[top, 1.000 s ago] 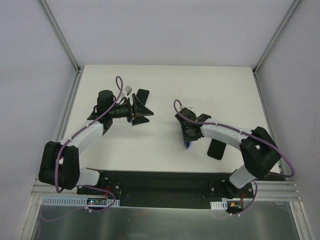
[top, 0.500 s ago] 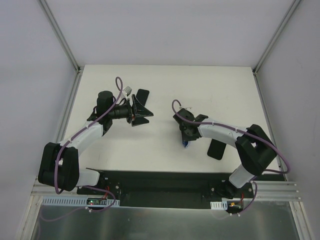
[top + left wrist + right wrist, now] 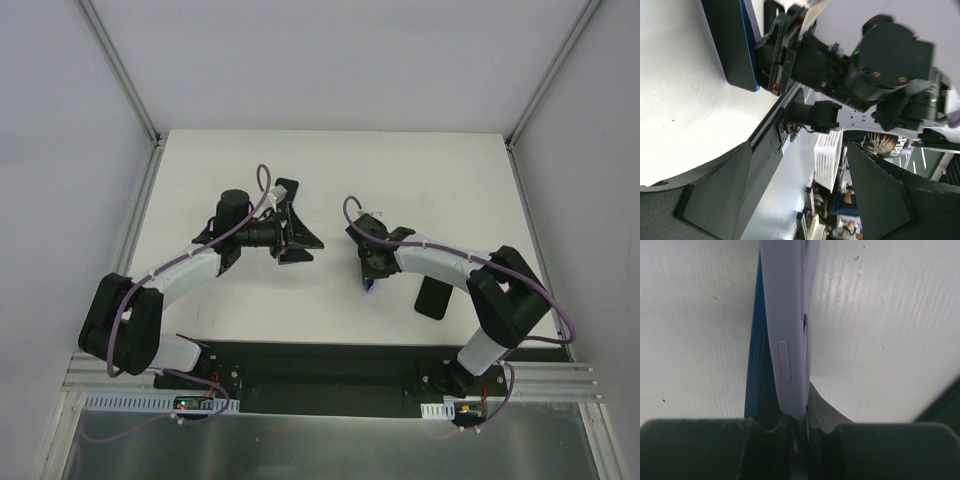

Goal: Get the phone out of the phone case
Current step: Remove the phone case from the phone.

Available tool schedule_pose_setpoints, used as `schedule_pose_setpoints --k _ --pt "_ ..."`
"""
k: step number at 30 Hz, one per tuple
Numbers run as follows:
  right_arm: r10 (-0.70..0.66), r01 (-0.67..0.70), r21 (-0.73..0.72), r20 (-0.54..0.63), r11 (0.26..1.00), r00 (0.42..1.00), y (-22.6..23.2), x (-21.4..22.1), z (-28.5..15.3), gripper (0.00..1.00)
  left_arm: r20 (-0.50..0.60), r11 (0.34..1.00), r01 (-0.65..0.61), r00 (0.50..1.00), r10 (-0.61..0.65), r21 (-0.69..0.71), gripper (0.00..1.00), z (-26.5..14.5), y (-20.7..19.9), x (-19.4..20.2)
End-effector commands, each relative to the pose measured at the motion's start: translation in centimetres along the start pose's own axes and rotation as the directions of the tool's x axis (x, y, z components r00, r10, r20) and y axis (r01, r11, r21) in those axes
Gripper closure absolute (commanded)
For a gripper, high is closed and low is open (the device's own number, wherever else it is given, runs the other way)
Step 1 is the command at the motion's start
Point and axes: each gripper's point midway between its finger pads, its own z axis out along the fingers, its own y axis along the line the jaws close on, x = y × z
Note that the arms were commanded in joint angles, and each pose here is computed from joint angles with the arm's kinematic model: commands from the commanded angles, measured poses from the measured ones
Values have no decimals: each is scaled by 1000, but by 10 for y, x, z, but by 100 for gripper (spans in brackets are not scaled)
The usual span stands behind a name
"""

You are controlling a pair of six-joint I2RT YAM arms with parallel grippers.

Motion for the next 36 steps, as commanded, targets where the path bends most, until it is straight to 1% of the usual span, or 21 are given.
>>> schedule_pose_setpoints --k 1,2,4,5,8,10,11,12,13,14,17,18,20,21,24,26,30,31,34,36 --pt "36 -55 -144 -136 988 990 33 38 47 99 -43 999 -51 998 50 -18 25 24 12 15" --pt "37 -62 -178 -142 982 989 39 36 42 99 -55 998 -49 997 48 -27 26 29 17 17" --pt "39 -71 -208 -158 976 987 44 35 37 99 -71 995 -93 993 91 -33 27 37 19 22" --pt "38 -85 -259 -184 962 982 55 32 29 99 -73 993 -108 992 105 -37 27 40 21 23" --pt "51 -131 -332 -239 934 970 70 30 10 99 -72 980 -192 979 189 -48 29 45 27 29" --pt "57 -161 -389 -265 907 963 80 27 -6 99 -57 960 -277 960 274 -46 30 44 25 31" --pt "67 -178 -394 -278 902 958 81 25 -11 98 -57 951 -307 951 305 -43 30 45 23 35" --pt "70 -180 -408 -270 895 960 86 15 -19 99 -55 935 -351 936 349 -42 31 45 24 37" --pt "66 -191 -396 -308 898 949 85 19 -25 99 -34 924 -380 925 379 -49 33 44 20 36" --pt "68 -197 -396 -316 897 946 86 17 -29 99 -37 919 -388 922 386 -68 33 44 22 39" --pt "83 -236 -418 -353 877 932 94 9 -47 99 5 871 -467 881 473 -153 34 42 23 30" --pt "87 -246 -412 -369 877 925 95 10 -50 99 -18 845 -507 859 512 -171 33 42 23 34" --pt "84 -253 -386 -405 887 911 94 7 -61 99 -3 812 -543 832 555 -213 32 42 20 30" --pt "90 -258 -343 -438 903 895 88 12 -66 98 -17 795 -562 819 574 -229 32 41 23 32" --pt "100 -257 -315 -439 914 893 85 6 -74 99 -16 754 -596 787 616 -276 34 40 26 26" --pt "123 -275 -310 -433 910 893 84 4 -79 99 -18 731 -602 776 631 -321 35 39 32 21" --pt "144 -295 -310 -429 904 892 84 1 -84 99 -24 694 -623 750 661 -362 37 41 34 21" --pt "147 -298 -308 -432 903 890 84 2 -84 99 -42 686 -626 749 661 -370 37 43 37 25" --pt "159 -314 -301 -444 901 882 86 2 -83 98 -52 674 -635 741 669 -377 37 47 36 28" --pt "168 -323 -294 -449 900 877 87 2 -82 98 -68 670 -654 732 678 -351 37 52 32 37"
